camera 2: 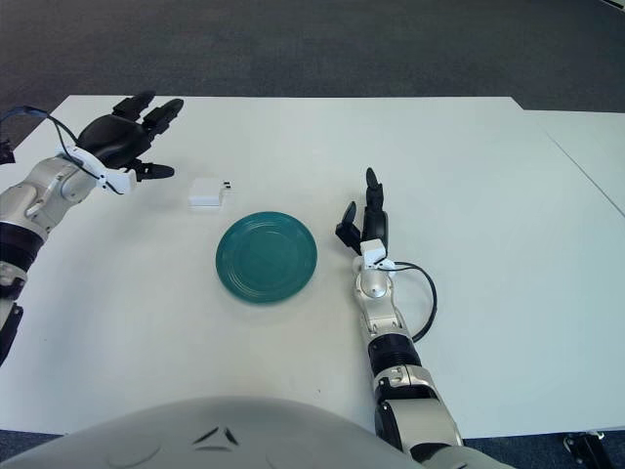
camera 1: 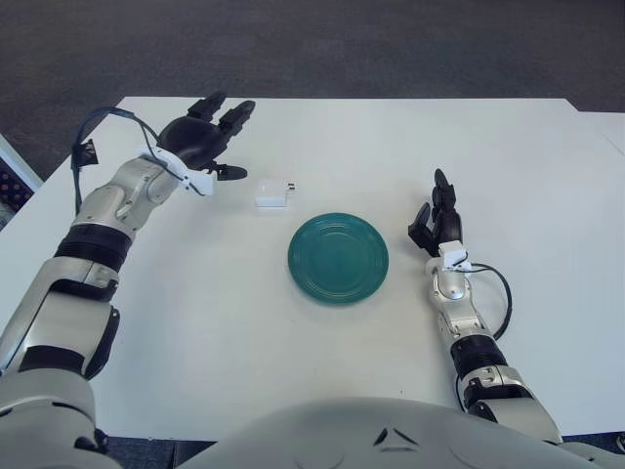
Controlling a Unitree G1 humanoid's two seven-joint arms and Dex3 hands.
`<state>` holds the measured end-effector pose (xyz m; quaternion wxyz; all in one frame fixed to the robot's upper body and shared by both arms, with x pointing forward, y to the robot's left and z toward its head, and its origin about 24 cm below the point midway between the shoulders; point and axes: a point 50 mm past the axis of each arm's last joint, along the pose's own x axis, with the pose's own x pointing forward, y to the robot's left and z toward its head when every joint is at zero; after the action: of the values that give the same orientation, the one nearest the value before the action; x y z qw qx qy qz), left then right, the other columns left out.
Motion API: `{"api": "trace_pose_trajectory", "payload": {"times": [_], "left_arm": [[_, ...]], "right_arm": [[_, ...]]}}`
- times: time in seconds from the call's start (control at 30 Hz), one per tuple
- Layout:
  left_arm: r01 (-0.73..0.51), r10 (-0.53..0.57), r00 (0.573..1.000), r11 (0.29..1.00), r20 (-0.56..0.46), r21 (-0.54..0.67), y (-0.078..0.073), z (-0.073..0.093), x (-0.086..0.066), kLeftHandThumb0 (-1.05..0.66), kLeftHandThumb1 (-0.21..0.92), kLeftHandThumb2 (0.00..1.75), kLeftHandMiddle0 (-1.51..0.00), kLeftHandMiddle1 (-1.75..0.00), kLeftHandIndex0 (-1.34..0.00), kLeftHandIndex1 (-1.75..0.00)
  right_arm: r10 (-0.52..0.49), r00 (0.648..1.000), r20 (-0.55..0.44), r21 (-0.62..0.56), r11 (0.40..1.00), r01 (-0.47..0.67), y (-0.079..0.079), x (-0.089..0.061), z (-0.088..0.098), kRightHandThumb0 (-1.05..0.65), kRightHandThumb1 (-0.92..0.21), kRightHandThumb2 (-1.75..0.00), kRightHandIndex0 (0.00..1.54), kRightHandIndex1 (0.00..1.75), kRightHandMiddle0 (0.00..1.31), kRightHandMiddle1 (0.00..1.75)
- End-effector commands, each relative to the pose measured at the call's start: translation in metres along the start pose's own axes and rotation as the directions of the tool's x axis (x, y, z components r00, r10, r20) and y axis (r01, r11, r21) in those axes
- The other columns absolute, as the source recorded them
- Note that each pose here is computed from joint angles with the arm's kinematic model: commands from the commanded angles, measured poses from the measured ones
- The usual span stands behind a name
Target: Put the charger into the plate.
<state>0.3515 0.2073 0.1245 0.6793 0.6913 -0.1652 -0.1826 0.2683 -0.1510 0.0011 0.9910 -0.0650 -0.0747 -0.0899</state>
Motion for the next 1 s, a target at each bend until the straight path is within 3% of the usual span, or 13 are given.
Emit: {"api": "trace_pose_trajectory", "payload": {"times": [0.0,0.27,0.63,0.97], "left_arm": [[0.043,-0.044,0.999,0.999,0.026,0.006,-0.004,0.006,0.009,-1.05,0.92,0.40,0.00,0.00,-0.04,-0.15],[0.061,-0.061,0.998,0.998,0.032,0.003,-0.008,0.011,0.017,-1.05,0.92,0.35,0.00,0.00,0.00,-0.30],[0.083,-0.083,0.996,0.996,0.025,-0.024,-0.018,0.017,0.025,-1.05,0.92,0.34,0.00,0.00,0.00,-0.37],[0.097,-0.096,0.995,0.994,0.012,-0.047,-0.023,0.020,0.029,-1.05,0.92,0.22,0.00,0.00,0.00,-0.37]], "right_arm": [[0.012,0.991,-0.130,-0.030,0.999,-0.016,-0.003,-0.032,-0.032,-0.99,-0.92,-1.05,0.04,0.00,0.00,0.19],[0.013,0.991,-0.132,-0.009,1.000,-0.015,-0.004,-0.032,-0.033,-0.97,-0.92,-1.05,0.03,0.00,0.00,0.16],[0.036,0.991,-0.126,-0.037,0.998,-0.041,-0.004,-0.033,-0.033,-0.96,-0.92,-1.04,0.03,0.00,0.00,0.15],[0.012,0.991,-0.136,-0.053,0.998,-0.019,-0.004,-0.032,-0.035,-0.96,-0.92,-1.04,0.04,0.00,0.00,0.18]]}}
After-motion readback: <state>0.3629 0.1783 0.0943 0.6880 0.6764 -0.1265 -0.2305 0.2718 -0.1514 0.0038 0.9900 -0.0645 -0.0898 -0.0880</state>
